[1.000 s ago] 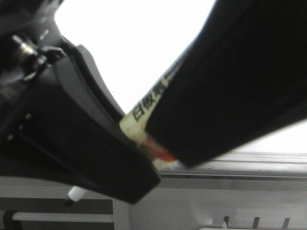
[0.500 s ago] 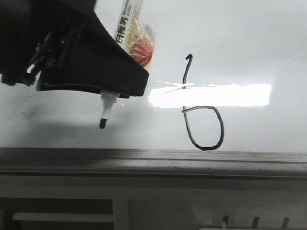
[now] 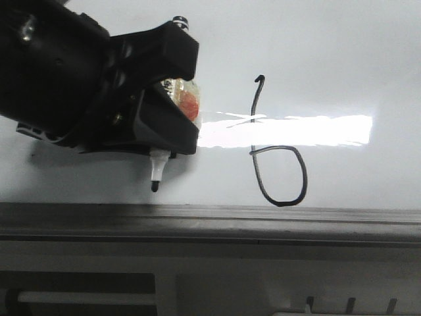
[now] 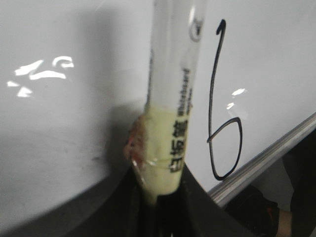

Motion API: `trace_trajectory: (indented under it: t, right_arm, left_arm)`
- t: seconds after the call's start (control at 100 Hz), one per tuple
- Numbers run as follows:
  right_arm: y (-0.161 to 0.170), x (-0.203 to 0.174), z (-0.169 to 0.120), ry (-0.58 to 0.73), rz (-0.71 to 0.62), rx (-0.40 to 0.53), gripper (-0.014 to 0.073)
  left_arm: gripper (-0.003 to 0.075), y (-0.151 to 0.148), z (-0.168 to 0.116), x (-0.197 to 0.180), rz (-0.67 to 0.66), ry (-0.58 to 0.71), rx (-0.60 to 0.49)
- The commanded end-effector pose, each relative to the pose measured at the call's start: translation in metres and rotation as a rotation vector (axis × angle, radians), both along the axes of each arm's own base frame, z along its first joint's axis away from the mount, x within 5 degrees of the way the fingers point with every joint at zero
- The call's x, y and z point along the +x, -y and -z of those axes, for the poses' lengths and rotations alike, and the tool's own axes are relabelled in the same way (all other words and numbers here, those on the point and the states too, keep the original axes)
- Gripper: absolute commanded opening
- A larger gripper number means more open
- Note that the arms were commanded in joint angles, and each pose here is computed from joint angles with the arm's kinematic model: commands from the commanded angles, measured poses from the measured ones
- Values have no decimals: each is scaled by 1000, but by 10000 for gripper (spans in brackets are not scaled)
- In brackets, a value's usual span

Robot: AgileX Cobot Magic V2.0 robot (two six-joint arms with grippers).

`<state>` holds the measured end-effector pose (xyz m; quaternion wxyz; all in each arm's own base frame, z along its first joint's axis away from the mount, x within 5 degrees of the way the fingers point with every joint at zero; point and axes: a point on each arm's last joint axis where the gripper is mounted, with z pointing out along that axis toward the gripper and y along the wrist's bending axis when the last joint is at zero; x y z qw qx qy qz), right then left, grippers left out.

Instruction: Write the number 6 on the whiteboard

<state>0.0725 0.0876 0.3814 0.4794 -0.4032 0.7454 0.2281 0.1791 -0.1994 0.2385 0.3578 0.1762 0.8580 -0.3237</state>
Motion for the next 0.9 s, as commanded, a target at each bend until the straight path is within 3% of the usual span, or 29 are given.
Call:
trace_trajectory:
  t: [0.0, 0.26, 0.89]
  right_arm:
    - [1, 1, -15, 60, 23, 70, -64]
    - [1, 2, -16, 65, 25, 76, -64]
    - [1, 3, -17, 75, 30, 87, -64]
  left_arm:
    - [-19, -1, -8, 10, -74, 42, 10]
    - [-19, -11, -9, 19, -217, 68, 59]
    - [-18, -7, 11, 26, -238, 29, 123]
